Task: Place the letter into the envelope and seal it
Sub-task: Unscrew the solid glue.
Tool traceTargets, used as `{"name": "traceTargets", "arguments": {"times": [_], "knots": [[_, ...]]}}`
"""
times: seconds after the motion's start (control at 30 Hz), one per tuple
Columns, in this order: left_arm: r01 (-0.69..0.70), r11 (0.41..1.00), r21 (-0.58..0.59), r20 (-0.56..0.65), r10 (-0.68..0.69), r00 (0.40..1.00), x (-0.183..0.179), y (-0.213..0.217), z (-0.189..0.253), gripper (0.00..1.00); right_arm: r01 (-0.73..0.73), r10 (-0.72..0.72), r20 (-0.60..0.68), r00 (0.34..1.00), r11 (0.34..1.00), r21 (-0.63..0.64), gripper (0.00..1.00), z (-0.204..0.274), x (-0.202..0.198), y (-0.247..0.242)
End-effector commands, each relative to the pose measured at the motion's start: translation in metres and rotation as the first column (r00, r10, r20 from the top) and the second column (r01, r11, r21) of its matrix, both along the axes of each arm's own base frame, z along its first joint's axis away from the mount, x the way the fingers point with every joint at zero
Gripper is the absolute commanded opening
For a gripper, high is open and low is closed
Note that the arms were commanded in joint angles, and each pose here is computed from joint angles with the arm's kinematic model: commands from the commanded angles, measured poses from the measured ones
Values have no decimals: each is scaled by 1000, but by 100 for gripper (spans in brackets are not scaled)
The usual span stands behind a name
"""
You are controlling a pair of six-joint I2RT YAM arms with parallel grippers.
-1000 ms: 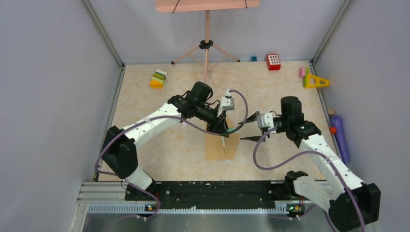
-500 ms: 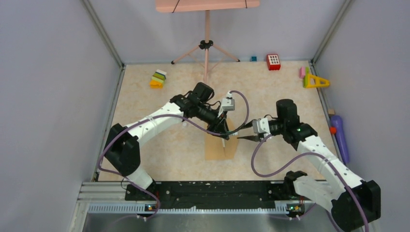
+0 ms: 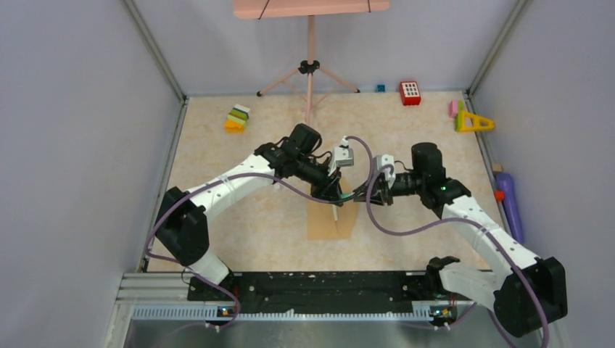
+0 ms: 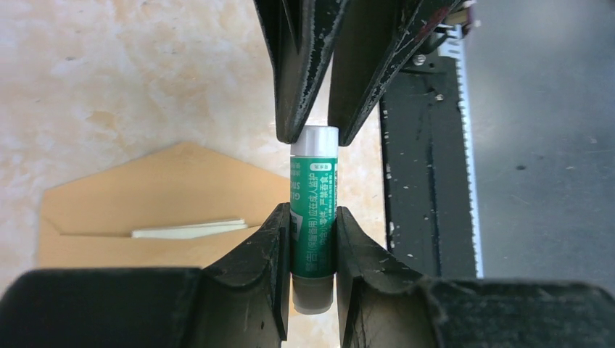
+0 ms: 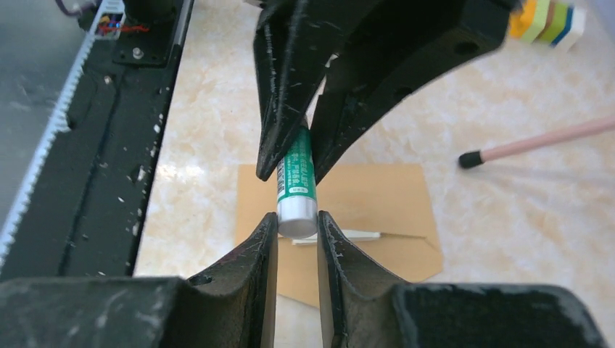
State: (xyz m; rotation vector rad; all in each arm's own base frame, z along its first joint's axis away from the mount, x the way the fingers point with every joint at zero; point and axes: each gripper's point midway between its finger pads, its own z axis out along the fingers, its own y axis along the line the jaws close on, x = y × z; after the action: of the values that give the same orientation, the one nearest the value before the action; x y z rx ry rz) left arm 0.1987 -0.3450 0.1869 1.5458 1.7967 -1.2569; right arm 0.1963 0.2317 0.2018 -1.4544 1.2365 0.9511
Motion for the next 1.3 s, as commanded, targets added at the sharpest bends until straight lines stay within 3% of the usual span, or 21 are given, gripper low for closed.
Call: {"name": "traceTargets", "arguments": {"times": [0.0,0.1,0.23,0.37,0.47,0.57,0.67,0.77,0.87,0.97,1.13,1.27], "knots": [[-121,992,-28,172,124,977,31,0,19,0,76,-72,-290,954,997,3,18,23,4,9],[-148,989,-28,198,151,968,37,2,20,0,99,-98,-515,851,995,-26,22,17,3,14],[-174,984,-31,228,176,958,42,4,23,0,96,-73,-789,610,995,-17,29,13,1,14],[-175,984,-29,238,177,955,41,7,21,0,128,-33,-867,496,991,35,36,18,15,5],[-173,985,-28,239,175,955,41,7,20,0,102,3,-886,463,993,56,42,22,16,4],[-164,986,-28,228,166,960,39,6,20,0,74,25,-862,507,995,73,46,28,13,3],[-149,988,-33,215,152,965,35,5,21,0,63,11,-767,642,996,68,52,32,9,-1],[-119,992,-44,191,125,974,29,3,24,0,76,-46,-511,858,996,38,62,28,13,-9],[-75,995,-59,160,83,984,19,2,27,0,91,-81,-193,978,995,39,70,31,16,-17],[-21,997,-78,117,30,993,7,0,29,0,53,-58,77,995,996,67,72,35,15,-21],[47,993,-105,40,-43,998,-8,-3,31,0,-28,4,231,973,994,102,72,38,14,-16],[64,992,-108,12,-63,998,-11,-4,29,0,-61,36,261,965,994,91,65,35,10,-10]]}}
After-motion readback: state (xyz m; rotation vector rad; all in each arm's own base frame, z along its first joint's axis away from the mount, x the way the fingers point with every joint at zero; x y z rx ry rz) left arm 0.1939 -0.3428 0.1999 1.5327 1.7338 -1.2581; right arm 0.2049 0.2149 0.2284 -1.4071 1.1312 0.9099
